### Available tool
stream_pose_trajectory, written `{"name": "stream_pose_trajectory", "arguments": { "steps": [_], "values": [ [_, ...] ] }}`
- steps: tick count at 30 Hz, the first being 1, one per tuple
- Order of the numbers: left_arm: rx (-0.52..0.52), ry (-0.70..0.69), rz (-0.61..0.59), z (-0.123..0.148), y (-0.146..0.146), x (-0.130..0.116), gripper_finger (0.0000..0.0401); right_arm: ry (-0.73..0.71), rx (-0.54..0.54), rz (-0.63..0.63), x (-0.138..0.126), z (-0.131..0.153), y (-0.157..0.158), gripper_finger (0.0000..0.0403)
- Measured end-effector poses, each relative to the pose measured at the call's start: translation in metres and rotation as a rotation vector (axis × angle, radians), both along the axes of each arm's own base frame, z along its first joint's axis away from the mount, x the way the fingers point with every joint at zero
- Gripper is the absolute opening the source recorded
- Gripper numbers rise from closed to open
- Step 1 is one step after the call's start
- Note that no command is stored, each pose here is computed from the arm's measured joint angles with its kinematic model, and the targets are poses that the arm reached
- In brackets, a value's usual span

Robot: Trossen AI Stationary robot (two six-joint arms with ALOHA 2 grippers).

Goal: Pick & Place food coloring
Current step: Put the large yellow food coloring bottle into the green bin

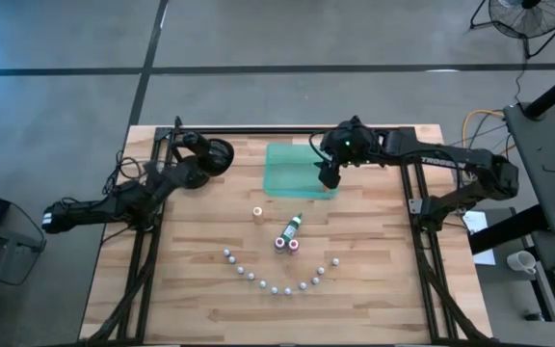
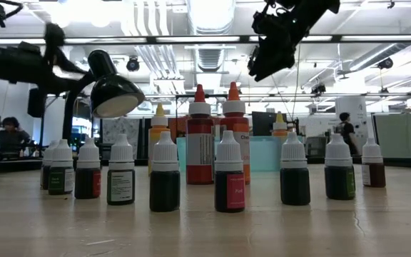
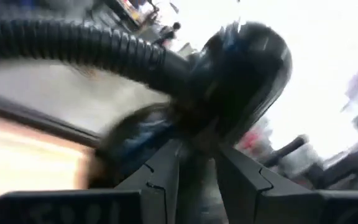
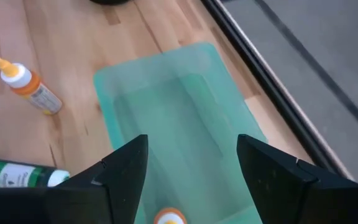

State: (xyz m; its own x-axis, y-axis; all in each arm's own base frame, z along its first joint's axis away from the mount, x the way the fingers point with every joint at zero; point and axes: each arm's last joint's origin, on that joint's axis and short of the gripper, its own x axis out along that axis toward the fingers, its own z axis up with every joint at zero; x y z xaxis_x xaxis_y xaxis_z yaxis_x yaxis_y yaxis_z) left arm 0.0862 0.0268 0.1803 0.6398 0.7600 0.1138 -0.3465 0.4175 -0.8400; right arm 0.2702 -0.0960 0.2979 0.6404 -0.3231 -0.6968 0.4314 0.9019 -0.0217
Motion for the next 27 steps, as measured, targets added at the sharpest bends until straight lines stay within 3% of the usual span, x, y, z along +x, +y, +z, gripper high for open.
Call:
{"name": "stream_pose_trajectory", "arguments": {
  "steps": [3, 7, 12, 18, 27],
  "values": [
    [-0.134, -0.173, -0.066, 0.001, -0.001, 0.001, 0.0078, -0.007, 0.031, -0.031, 0.001, -0.002, 0.000, 0.0236],
    [-0.151, -0.190, -0.022, 0.001, 0.000, 0.000, 0.0078, -0.010, 0.039, -0.038, 0.001, -0.002, 0.000, 0.0236],
    [-0.224, -0.350, -0.017, 0.006, 0.001, -0.002, 0.0078, -0.010, 0.039, -0.038, 0.001, -0.002, 0.000, 0.0236],
    [-0.078, -0.318, -0.217, 0.025, -0.004, 0.002, 0.0078, -0.005, 0.028, -0.027, 0.001, -0.002, 0.000, 0.0233],
    [0.279, -0.006, -0.409, 0.088, -0.010, 0.020, 0.0078, 0.005, 0.004, -0.002, 0.001, -0.002, 0.000, 0.0230]
  ]
}}
